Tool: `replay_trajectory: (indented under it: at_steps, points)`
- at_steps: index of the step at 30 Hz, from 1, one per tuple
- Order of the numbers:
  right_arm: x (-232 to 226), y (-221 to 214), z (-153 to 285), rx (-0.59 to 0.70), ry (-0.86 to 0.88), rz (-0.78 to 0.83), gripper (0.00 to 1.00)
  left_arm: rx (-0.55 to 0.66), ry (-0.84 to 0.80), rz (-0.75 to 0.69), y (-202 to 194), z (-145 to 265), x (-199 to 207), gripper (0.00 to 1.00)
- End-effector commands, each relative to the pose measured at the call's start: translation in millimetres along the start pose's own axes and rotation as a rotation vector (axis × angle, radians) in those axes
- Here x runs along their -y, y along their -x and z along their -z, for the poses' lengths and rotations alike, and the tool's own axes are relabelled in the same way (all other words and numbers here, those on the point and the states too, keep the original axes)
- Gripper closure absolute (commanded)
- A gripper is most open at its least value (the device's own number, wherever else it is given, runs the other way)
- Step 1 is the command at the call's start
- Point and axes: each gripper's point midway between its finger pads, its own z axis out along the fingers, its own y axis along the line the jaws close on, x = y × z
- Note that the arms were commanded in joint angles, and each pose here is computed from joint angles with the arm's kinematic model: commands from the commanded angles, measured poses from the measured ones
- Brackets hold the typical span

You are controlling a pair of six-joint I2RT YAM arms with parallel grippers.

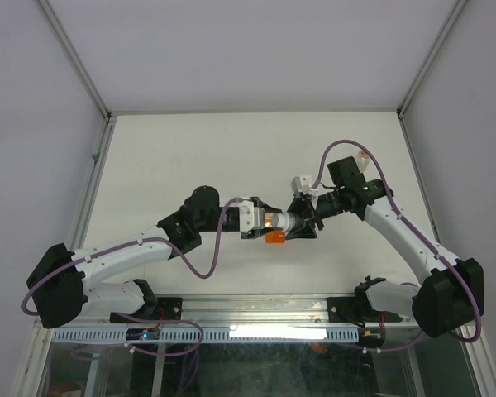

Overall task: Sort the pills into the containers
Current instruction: Unscrew the lid of the pill bottle.

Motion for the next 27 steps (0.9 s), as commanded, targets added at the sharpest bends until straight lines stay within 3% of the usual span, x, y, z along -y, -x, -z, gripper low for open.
replay_trajectory:
  at_steps: [1,9,12,14,17,20,21,24,27]
  points:
    - [11.1,25.3,4.4,0.028,-0.040,0.086,1.00,0.054,0.055,0.207,30.3,0.4,-15.8,1.00]
    - [25.7,27.6,7.6,0.013,-0.124,0.069,1.00,0.118,0.331,1.006,28.4,7.4,-31.0,1.00]
    - [26.6,25.7,6.8,0.010,-0.123,0.055,1.00,0.140,0.352,1.139,25.0,2.9,-27.9,1.00]
    - [26.4,26.1,7.0,0.011,-0.122,0.055,1.00,0.175,0.318,1.148,32.5,2.7,-24.8,0.97]
    - [24.4,25.8,6.5,0.014,-0.111,0.055,1.00,0.223,0.311,1.089,42.9,8.8,-27.0,0.45]
    - [21.6,26.0,6.1,0.018,-0.096,0.057,1.00,0.271,0.369,0.963,44.3,24.5,-33.1,0.08]
    - [20.8,25.5,5.8,0.020,-0.090,0.058,1.00,0.289,0.392,0.918,44.1,31.2,-34.9,0.02]
    - [18.3,25.7,5.2,0.025,-0.075,0.062,1.00,0.333,0.428,0.763,45.8,48.8,-37.3,0.01]
    - [15.5,25.0,4.5,0.028,-0.061,0.064,1.00,0.327,0.368,0.510,49.4,56.3,-26.2,0.01]
